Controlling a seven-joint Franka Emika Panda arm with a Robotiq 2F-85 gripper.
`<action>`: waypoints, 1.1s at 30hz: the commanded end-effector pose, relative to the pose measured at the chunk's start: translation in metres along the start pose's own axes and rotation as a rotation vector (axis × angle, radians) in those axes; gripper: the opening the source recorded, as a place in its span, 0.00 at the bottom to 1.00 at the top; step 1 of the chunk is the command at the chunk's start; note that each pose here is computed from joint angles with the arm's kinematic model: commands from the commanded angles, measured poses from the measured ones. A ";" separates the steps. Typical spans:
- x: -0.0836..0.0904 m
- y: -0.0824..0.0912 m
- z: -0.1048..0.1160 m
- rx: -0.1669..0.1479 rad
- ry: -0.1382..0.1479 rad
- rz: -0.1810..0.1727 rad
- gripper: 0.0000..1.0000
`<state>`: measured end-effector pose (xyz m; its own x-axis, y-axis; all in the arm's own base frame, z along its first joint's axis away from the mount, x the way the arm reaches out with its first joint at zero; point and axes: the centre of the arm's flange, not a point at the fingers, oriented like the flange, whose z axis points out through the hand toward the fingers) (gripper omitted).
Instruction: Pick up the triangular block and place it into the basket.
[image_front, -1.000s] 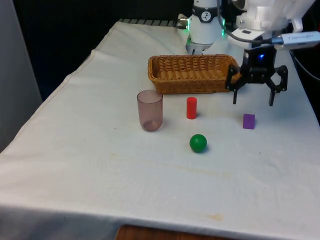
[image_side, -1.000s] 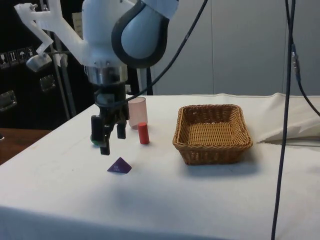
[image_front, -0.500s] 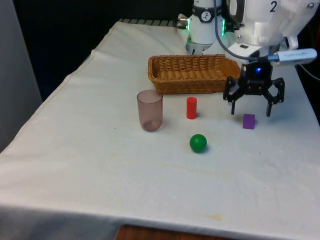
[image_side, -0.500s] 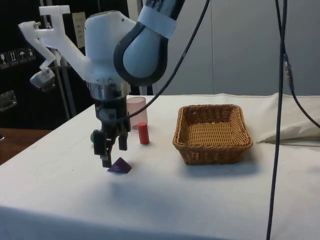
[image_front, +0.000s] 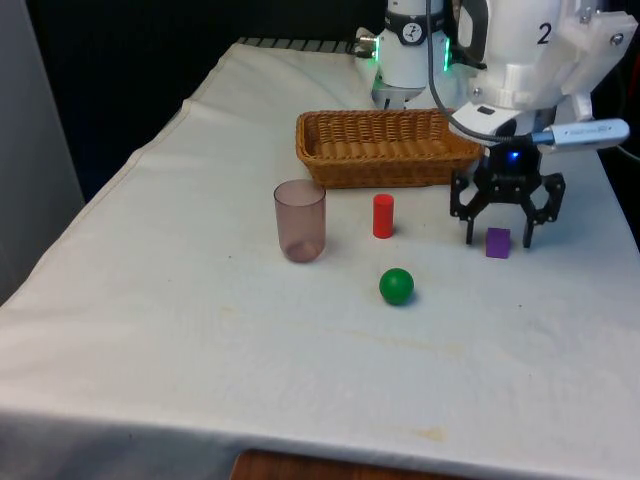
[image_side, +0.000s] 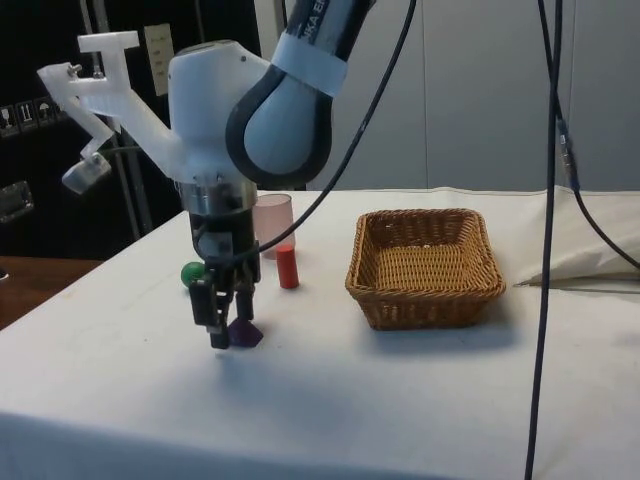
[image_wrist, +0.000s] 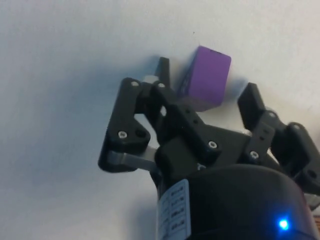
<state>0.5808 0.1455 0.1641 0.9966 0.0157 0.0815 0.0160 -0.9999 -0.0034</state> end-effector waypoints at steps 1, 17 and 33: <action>0.000 -0.001 0.002 0.009 0.004 0.001 0.75; 0.002 -0.001 -0.010 0.006 0.006 0.002 0.34; 0.008 -0.001 -0.066 0.003 0.012 0.004 0.34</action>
<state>0.5851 0.1461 0.2306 0.9954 0.0126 0.0946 0.0135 -0.9999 -0.0086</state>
